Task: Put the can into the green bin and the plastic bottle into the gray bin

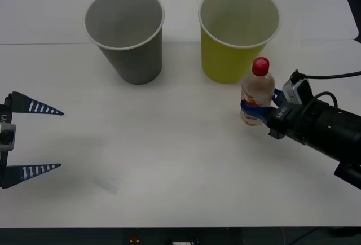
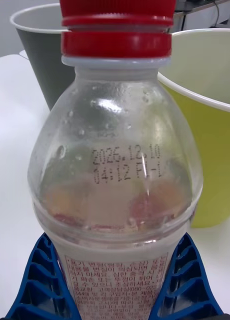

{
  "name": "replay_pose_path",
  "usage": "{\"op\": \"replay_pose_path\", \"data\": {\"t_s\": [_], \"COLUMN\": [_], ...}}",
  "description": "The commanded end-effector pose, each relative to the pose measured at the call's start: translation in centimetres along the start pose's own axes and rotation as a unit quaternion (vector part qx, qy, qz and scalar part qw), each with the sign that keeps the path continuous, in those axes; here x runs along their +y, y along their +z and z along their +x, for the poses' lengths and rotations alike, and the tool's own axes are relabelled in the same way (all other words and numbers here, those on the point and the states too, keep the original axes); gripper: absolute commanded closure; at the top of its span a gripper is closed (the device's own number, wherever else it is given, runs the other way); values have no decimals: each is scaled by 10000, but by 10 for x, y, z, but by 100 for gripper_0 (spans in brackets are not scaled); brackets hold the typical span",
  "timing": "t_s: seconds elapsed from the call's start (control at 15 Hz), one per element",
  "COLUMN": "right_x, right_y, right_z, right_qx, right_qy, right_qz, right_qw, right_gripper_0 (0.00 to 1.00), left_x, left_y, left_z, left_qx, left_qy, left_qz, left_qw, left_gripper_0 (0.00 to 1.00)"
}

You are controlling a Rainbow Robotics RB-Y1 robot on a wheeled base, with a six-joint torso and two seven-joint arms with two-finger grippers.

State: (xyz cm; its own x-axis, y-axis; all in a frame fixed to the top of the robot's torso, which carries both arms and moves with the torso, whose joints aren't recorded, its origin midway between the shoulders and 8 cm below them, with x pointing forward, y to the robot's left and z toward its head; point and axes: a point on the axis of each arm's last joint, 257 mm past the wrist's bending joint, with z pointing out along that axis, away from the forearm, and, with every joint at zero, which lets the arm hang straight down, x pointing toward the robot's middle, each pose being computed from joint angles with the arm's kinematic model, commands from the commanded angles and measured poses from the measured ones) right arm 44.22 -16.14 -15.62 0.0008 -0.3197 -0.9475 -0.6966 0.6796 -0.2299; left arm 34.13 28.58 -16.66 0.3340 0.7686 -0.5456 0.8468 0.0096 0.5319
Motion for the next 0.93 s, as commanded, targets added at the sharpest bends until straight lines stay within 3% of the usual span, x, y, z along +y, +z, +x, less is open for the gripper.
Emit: {"op": "replay_pose_path", "data": {"t_s": [0.07, 0.33, 0.53, 0.73, 0.93], "right_x": [8, 18, 25, 26, 19], "right_y": [-6, -22, -35, -38, -32], "right_z": [-22, -55, -85, -104, -126], "right_qx": [-83, -49, 177, 405, 491], "right_qy": [299, 659, 868, 1073, 1102], "right_qz": [-372, -827, -1157, -1308, -1257], "right_qw": [9988, 9944, 9893, 9848, 9847], "right_gripper_0": [100, 100, 100, 100, 100], "left_x": [0, 0, 0, 0, 0], "left_y": [0, 0, 0, 0, 0], "left_z": [0, 0, 0, 0, 0], "left_qx": [0, 0, 0, 0, 0], "left_qy": [0, 0, 0, 0, 0], "left_qz": [0, 0, 0, 0, 0], "left_qw": [10000, 10000, 10000, 10000, 10000], "left_gripper_0": [0, 0, 0, 0, 0]}}
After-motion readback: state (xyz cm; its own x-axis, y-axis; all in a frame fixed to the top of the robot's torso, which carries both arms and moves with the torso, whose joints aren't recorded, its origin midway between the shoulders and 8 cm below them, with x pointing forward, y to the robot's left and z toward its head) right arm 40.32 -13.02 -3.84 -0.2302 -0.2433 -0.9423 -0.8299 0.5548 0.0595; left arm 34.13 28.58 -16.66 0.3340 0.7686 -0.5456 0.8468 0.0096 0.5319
